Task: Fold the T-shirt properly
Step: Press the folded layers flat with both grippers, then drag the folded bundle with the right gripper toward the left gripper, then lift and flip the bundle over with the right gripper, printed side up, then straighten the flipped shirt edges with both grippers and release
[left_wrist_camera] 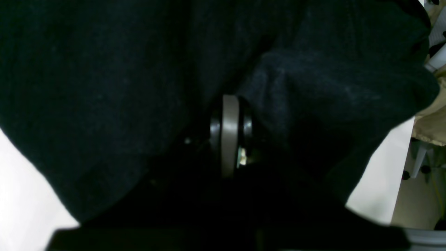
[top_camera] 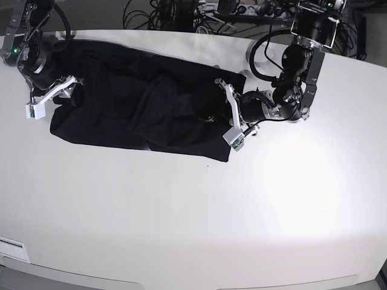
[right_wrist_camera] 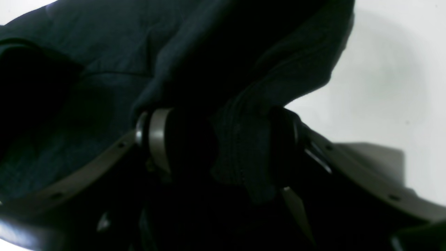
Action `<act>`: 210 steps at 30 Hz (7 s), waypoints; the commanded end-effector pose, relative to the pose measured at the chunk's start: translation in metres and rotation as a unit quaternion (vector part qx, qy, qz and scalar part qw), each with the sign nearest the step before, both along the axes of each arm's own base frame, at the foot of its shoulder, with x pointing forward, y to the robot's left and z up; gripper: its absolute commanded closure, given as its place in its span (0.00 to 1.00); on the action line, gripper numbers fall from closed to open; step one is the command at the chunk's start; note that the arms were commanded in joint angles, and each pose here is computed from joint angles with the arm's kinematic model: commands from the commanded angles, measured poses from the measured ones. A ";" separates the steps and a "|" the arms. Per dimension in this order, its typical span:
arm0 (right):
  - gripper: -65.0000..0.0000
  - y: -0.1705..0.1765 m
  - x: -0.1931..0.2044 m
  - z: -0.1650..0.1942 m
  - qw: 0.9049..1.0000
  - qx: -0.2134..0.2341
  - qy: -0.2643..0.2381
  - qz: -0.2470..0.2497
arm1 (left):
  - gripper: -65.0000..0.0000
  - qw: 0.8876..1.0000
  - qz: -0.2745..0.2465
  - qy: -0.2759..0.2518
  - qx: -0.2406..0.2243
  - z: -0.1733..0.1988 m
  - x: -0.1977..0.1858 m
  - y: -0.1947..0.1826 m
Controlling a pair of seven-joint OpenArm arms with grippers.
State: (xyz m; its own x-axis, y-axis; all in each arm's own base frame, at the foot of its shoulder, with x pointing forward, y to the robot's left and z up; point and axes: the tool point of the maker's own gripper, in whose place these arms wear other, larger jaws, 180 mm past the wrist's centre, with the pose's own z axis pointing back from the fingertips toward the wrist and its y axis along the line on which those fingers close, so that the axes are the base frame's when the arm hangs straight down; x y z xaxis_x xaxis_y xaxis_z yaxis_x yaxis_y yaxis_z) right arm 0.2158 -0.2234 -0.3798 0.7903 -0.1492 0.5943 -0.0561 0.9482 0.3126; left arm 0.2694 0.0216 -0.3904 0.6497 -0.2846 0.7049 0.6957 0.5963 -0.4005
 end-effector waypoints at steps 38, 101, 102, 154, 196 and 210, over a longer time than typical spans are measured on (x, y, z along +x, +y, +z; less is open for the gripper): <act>0.40 -0.009 -0.022 -0.014 0.963 0.269 0.025 -0.021 | 1.00 0.994 -0.017 0.051 0.097 -0.033 -0.021 0.029; 1.00 0.090 0.000 0.172 0.945 0.018 -0.246 0.214 | 1.00 0.984 -0.096 0.123 -0.080 0.007 -0.071 -0.014; 1.00 0.095 -0.001 0.170 0.943 0.017 -0.246 0.225 | 1.00 0.985 -0.097 0.116 -0.086 0.012 -0.067 -0.016; 1.00 0.140 0.066 0.185 0.910 -0.082 -0.353 0.199 | 1.00 0.988 -0.053 0.011 -0.141 0.111 -0.006 0.059; 1.00 0.063 0.062 0.017 0.961 -0.108 -0.064 0.245 | 1.00 0.962 -0.191 -0.131 0.145 0.015 0.029 -0.009; 1.00 0.056 0.004 0.048 0.973 -0.118 -0.075 0.182 | 1.00 0.955 -0.139 -0.212 0.151 0.040 0.092 0.002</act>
